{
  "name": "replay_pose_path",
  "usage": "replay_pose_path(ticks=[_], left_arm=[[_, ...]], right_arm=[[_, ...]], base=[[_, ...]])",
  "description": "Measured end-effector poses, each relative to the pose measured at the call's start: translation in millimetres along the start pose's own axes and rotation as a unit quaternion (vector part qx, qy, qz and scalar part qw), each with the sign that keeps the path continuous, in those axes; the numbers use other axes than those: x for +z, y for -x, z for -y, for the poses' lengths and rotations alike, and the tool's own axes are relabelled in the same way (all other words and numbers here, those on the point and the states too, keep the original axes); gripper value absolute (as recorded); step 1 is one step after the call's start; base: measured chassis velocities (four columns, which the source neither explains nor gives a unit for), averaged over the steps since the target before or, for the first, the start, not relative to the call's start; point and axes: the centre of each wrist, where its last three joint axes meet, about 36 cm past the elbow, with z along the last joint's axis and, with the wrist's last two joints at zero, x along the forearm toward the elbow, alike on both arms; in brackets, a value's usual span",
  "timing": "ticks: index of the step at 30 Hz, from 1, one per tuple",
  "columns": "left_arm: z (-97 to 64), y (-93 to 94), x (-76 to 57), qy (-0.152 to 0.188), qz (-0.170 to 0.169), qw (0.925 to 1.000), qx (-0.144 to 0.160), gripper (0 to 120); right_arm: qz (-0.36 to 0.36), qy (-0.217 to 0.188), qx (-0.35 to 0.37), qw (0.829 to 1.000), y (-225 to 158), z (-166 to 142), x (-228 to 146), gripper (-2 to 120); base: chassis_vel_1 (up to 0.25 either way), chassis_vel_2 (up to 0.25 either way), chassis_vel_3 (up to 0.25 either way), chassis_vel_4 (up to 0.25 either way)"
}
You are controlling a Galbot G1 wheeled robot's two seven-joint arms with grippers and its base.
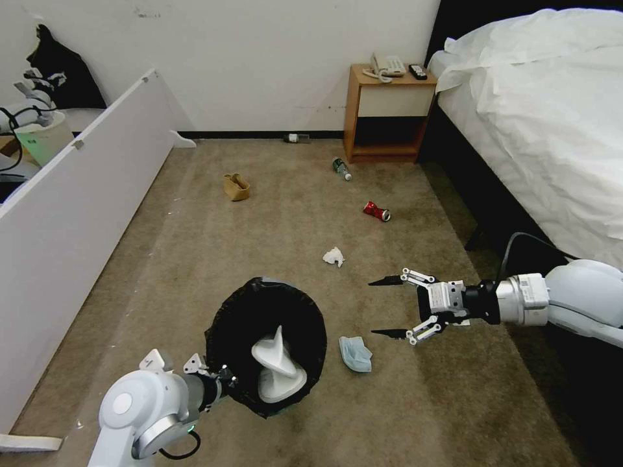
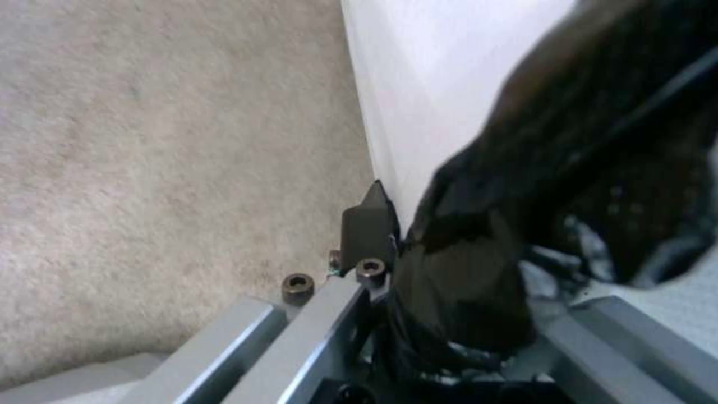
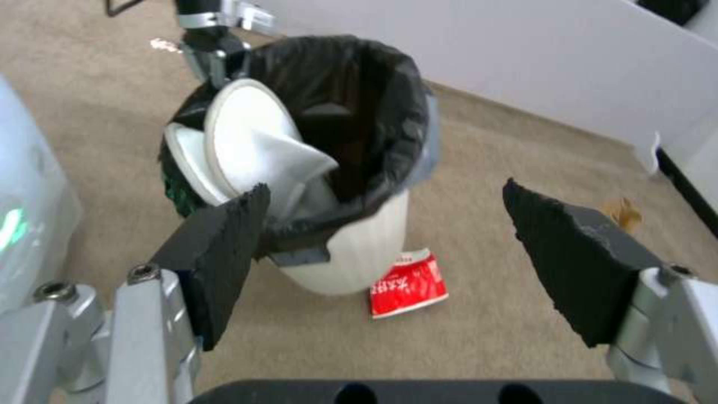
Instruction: Pick up the trash bin and place the garbage on the floor into it.
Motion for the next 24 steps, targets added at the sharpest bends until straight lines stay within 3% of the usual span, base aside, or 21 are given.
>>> replay_pose_path(ticks=[10,18,24], left_arm=[[-5.7,4.7,-5.7,0.013,0.044,0.9989,-0.003,0],[-4.0,9.6,-8.3,0.04,0.077,0.9961,0.018,0],[-1.3,11.1,-7.9,0.045,0.081,0.9954,0.025,0]], right_arm=[[-0.017,0.033,0.038,0.999,0.6,-7.1,12.8,85],[-0.041,0.097,0.125,0.987,-9.8,-51.2,24.7,85],[-0.047,0.108,0.152,0.981,-23.1,-65.7,23.9,85]], base=[[0.0,0.0,0.0,0.0],[0.0,0.0,0.0,0.0],[0.0,0.0,0.0,0.0]])
